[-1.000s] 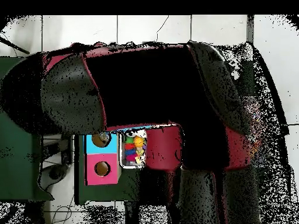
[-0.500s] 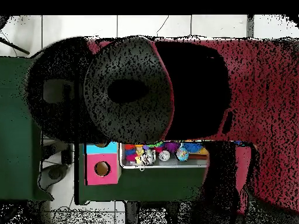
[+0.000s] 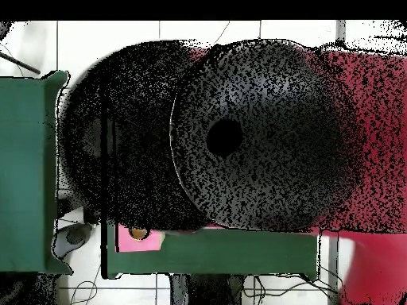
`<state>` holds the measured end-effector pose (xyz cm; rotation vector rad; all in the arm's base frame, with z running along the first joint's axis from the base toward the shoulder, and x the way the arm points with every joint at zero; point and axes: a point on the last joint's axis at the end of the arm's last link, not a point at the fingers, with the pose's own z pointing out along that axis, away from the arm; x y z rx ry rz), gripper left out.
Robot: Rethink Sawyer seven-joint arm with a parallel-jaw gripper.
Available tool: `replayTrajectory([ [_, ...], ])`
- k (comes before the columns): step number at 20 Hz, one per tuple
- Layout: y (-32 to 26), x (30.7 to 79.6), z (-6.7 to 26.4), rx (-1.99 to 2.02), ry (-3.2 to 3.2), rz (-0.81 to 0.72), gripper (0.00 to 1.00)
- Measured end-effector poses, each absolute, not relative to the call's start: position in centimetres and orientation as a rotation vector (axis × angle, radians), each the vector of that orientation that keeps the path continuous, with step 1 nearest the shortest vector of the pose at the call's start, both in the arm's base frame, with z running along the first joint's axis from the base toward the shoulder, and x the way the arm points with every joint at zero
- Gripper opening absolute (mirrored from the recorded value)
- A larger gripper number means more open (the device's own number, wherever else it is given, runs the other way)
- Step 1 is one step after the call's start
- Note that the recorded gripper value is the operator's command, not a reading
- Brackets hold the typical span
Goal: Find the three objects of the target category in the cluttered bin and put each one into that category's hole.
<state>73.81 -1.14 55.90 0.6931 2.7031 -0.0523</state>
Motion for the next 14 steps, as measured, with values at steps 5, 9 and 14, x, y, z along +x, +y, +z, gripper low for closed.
replayTrajectory([
  [5,-2.5,73.5,57.5,0.665,2.697,-0.043,0.0],
  [9,-3.1,73.4,58.1,0.643,2.707,-0.042,0.0],
  [14,-4.2,73.3,58.7,0.607,2.731,-0.038,0.0],
])
